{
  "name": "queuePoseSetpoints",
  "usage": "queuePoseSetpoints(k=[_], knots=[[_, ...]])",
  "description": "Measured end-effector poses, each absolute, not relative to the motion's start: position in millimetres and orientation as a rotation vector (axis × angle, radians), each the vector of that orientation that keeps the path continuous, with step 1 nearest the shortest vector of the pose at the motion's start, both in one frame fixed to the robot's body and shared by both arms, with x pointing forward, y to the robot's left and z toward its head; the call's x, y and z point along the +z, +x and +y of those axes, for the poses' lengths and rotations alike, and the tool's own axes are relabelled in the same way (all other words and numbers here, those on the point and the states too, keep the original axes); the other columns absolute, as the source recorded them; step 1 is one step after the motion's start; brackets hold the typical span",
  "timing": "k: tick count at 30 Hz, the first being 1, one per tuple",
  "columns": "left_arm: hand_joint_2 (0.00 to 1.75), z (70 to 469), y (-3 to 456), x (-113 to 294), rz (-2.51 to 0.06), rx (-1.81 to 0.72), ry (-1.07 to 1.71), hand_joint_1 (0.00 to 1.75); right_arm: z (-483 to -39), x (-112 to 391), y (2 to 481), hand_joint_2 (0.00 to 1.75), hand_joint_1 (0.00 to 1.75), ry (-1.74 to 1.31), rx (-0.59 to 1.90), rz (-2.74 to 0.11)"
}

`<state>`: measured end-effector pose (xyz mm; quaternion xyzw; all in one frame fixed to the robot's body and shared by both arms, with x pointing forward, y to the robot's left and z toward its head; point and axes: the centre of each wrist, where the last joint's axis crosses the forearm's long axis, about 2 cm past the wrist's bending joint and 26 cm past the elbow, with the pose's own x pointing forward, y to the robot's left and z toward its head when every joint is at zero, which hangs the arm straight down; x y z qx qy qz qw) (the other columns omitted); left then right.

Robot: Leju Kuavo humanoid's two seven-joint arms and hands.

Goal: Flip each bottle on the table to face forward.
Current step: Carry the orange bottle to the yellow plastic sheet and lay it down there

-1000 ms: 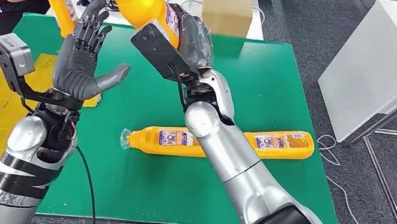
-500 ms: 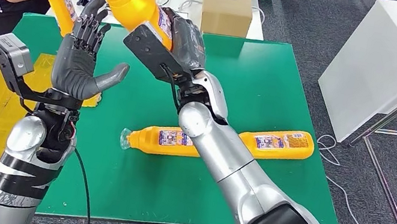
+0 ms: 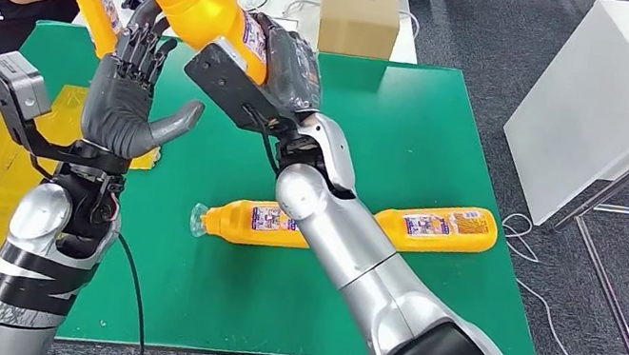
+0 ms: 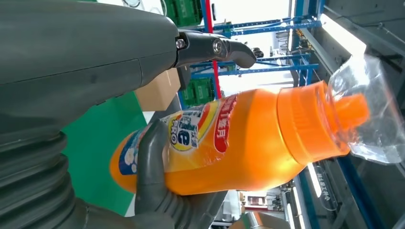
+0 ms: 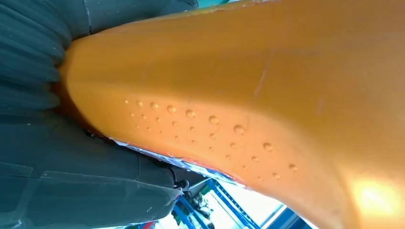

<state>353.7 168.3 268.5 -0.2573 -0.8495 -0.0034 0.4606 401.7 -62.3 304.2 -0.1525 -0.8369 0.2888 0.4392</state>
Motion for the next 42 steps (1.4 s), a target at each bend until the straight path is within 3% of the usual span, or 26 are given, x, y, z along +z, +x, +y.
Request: queuePoseSetpoints(k=[6, 13, 33, 37, 42], knots=[[1.75, 181, 360, 273, -2.103, 0.007, -0.610, 0.00, -40, 298, 390, 1.75, 1.66, -0.429, 0.792, -2.076], [1.75, 207, 359, 261, -1.932, 0.088, -0.910, 0.00, 3, 280, 356, 1.75, 1.67, -0.637, 1.107, -2.020], [1.75, 201, 339, 230, -1.846, 0.206, -0.917, 0.03, 7, 254, 354, 1.75, 1.68, -0.603, 1.231, -1.995], [1.75, 196, 334, 224, -1.830, 0.243, -0.916, 1.75, 6, 249, 354, 1.75, 1.64, -0.601, 1.249, -1.985], [1.75, 192, 329, 221, -1.844, 0.295, -0.899, 1.75, 6, 248, 354, 1.75, 1.63, -0.598, 1.254, -1.980]])
